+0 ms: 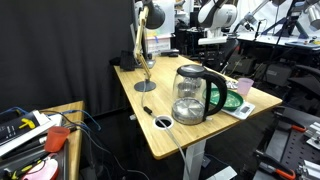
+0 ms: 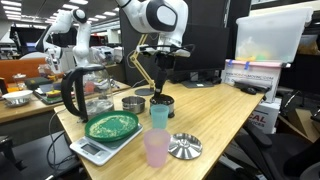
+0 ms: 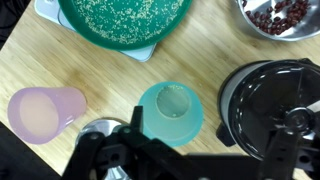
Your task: Move the cup to the left
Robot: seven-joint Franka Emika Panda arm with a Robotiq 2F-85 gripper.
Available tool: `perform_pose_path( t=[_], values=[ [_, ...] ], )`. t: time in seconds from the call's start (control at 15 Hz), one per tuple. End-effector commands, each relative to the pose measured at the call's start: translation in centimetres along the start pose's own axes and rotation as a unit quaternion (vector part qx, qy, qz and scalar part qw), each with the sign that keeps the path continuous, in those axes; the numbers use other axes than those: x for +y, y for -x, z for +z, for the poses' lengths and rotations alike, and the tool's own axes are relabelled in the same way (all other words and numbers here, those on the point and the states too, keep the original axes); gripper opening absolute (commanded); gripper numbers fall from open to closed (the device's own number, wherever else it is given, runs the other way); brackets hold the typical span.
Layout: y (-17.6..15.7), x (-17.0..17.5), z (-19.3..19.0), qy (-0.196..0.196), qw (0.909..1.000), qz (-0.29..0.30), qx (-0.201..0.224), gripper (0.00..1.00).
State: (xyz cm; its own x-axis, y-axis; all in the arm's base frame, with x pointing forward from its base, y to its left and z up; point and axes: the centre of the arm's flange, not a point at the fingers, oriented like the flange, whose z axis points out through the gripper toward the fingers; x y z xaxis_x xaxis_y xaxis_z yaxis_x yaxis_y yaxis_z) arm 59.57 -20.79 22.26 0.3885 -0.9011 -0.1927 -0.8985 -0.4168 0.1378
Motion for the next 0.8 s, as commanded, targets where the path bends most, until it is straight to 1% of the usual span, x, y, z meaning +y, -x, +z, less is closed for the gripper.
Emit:
perform_pose_path(
  t=[0.0, 0.2, 0.47, 0.73],
  values=[
    [-0.8, -1.3, 1.0, 0.009, 0.9997, 0.018, -0.010, 1.00],
    [-1.5, -1.7, 2.1, 0.017, 0.9994, 0.030, -0.007, 1.00],
    [-1.5, -1.3, 4.4, 0.034, 0.9985, 0.039, -0.019, 1.00],
    [-1.7, -1.1, 5.6, 0.044, 0.9977, 0.044, -0.027, 1.00]
  ],
)
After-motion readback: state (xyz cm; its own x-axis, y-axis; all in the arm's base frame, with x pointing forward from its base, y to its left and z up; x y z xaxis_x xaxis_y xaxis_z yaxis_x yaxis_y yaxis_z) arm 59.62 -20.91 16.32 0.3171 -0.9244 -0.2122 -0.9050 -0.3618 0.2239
